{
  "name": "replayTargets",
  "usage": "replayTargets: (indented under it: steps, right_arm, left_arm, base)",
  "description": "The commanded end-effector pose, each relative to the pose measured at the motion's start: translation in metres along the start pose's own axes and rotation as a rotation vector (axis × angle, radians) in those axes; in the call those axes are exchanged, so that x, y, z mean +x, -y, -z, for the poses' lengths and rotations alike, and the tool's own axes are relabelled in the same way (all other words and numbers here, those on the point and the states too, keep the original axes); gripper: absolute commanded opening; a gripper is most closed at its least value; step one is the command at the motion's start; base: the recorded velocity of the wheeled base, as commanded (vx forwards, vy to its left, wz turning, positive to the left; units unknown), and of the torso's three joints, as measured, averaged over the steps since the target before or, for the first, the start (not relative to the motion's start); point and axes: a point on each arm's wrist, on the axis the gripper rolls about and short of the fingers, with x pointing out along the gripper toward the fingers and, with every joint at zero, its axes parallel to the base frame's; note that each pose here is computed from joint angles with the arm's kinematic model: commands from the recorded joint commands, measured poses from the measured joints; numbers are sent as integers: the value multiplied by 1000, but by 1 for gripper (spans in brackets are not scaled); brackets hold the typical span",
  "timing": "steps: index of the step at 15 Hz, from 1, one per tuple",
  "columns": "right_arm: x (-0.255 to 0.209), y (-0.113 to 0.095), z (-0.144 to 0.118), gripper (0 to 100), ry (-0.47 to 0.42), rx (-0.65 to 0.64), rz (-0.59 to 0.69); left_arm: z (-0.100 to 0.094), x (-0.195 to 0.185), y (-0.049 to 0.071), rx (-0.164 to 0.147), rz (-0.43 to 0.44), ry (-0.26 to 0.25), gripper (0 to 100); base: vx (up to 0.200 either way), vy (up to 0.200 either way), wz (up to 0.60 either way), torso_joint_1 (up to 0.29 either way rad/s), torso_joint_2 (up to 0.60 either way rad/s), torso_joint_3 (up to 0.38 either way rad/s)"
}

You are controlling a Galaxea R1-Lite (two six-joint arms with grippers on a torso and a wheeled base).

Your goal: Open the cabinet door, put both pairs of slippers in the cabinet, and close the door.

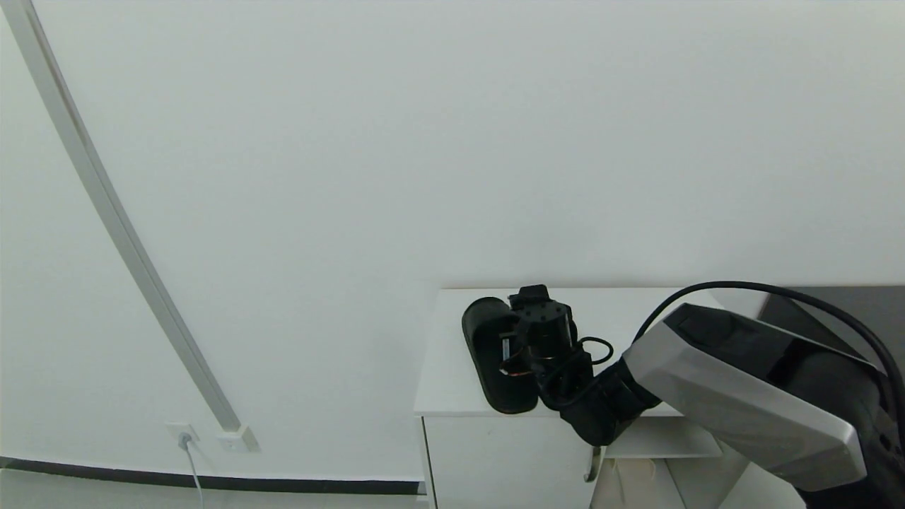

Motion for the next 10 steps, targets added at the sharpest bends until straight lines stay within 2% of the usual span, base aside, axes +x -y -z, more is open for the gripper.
replayTargets:
  steps: [1,4,6,10]
  right_arm:
    - [-13,3,-21,0,27,13,-5]
    - [-42,12,-44,0,41,15,-19]
    - [-72,20,-54,0,39,14,-80]
    - [-139,48,-64,0,29,13,-240]
  left_arm:
    - [0,0,0,0,-1,-1,0]
    - [0,0,0,1,-1,-1,0]
    - [0,0,0,10,4,-1,0]
    - [0,0,0,9,3,-1,0]
  base:
    - [0,0,0,0,0,0]
    - [0,0,0,0,0,0]
    - [0,0,0,0,0,0]
    - [0,0,0,0,0,0]
